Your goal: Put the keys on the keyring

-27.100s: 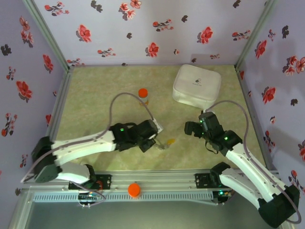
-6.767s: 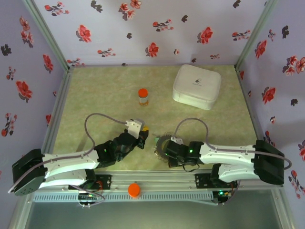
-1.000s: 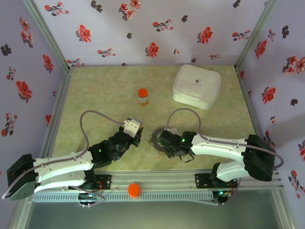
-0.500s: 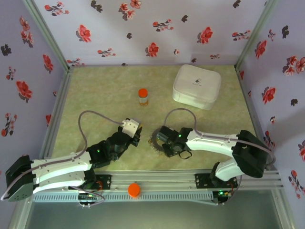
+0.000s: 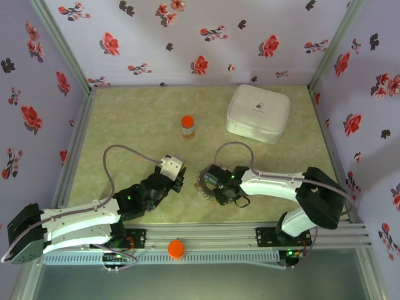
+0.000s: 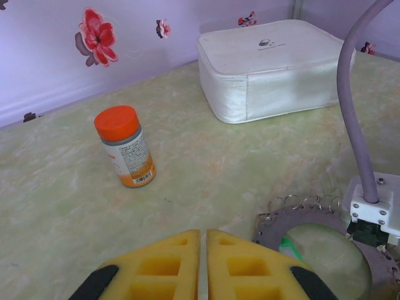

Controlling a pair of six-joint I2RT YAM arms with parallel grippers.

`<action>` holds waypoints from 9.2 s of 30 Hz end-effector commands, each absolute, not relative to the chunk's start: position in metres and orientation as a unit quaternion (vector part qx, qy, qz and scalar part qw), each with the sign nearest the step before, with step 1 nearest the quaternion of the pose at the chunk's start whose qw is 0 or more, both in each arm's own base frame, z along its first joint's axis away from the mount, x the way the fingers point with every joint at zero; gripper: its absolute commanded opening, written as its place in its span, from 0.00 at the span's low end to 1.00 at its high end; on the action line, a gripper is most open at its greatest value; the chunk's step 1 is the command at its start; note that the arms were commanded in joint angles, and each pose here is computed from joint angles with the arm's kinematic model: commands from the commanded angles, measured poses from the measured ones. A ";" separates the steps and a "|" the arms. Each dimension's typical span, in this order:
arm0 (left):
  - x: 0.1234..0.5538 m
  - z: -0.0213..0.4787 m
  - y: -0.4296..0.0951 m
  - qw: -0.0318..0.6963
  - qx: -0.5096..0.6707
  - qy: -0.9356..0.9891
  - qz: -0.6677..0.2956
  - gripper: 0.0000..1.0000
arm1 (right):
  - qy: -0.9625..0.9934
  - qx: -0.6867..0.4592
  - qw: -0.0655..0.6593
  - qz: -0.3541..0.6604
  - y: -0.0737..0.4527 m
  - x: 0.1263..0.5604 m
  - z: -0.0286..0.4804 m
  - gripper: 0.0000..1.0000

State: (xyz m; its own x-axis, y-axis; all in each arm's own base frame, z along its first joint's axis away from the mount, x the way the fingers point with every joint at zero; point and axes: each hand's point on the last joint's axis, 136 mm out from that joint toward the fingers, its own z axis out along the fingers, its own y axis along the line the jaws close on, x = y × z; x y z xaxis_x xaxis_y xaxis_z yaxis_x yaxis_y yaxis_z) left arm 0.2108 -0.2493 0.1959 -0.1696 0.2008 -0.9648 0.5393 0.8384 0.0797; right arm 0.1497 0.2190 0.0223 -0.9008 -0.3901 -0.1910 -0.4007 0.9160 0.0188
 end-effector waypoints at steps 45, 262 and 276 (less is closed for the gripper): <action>0.214 0.207 -0.250 0.604 0.233 0.748 -0.148 0.13 | 0.987 -0.094 0.104 0.078 0.210 0.155 0.019 0.29; 0.165 0.229 -0.304 0.604 0.605 0.447 -0.263 0.02 | 0.552 -0.652 0.445 0.268 0.309 0.159 0.221 0.00; 0.154 0.231 -0.309 0.582 0.590 0.454 -0.328 0.00 | 0.497 -0.621 0.494 0.350 0.321 0.142 0.254 0.00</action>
State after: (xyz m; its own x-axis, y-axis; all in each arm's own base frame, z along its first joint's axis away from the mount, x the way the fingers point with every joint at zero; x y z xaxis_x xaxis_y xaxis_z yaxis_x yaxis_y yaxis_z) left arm 0.1608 -0.3039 0.2185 0.3524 0.2069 -0.9127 0.9170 0.1185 0.3809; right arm 0.1599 0.3075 0.2177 0.1982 -0.4349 -0.8784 -0.9694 0.0455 -0.2412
